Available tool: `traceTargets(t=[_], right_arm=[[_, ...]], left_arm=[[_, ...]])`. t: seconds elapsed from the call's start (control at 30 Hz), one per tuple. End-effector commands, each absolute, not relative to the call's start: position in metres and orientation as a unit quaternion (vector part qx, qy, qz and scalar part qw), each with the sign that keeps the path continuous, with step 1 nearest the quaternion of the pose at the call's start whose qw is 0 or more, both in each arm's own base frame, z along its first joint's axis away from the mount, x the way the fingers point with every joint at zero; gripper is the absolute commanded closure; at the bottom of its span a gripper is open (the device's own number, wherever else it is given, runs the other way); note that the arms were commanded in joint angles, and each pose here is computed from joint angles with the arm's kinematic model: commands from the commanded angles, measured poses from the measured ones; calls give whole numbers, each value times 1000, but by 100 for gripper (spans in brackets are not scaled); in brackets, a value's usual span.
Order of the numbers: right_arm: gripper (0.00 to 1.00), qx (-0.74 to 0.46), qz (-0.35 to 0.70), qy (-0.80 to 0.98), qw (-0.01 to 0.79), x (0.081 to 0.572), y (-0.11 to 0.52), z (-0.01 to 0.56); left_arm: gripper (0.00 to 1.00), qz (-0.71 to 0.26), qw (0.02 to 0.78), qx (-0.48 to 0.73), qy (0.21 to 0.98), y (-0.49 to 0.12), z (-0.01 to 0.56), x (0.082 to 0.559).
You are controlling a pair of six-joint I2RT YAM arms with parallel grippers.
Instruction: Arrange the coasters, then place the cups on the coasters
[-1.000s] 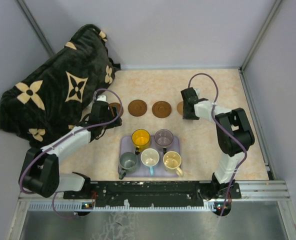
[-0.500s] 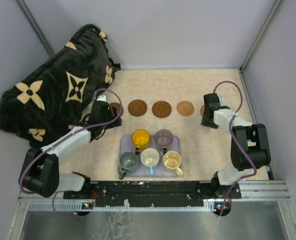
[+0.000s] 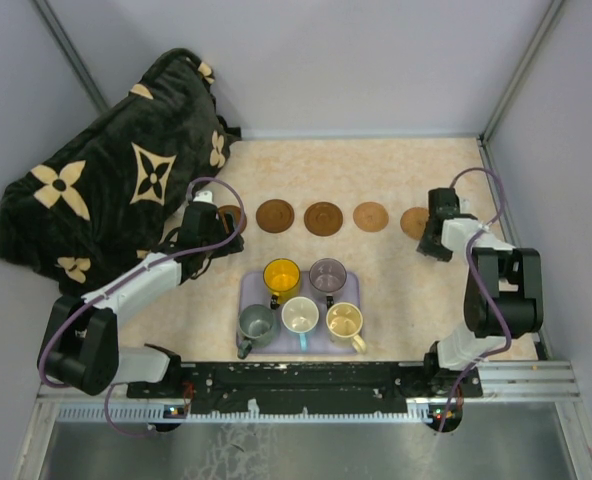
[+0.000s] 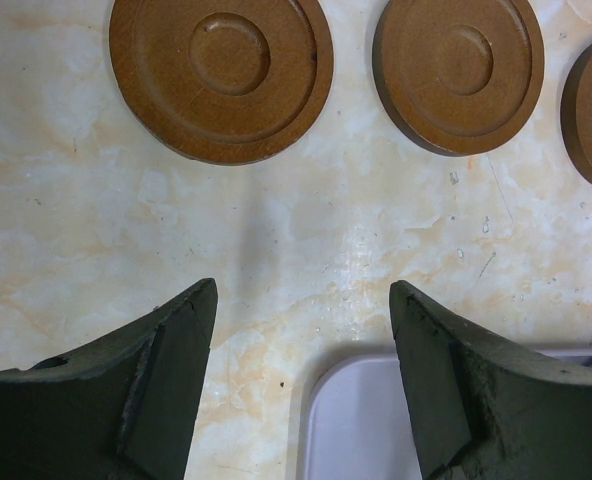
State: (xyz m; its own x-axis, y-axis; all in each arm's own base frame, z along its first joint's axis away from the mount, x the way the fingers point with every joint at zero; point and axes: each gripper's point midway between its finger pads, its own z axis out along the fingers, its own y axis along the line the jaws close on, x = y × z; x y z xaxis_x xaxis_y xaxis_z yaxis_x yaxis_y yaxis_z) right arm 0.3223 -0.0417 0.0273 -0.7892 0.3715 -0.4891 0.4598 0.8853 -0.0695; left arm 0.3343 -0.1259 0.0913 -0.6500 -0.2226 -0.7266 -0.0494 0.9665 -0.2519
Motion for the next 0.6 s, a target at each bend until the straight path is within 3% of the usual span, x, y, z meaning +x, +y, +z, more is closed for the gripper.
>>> traceTargets(t=[0.0, 0.57], right_arm=[[62, 238, -81, 934, 252, 338, -49, 28], [62, 234, -78, 942, 229, 356, -48, 1]], left_arm=[[24, -107, 417, -75, 900, -126, 94, 334], [24, -95, 418, -71, 901, -125, 95, 339]])
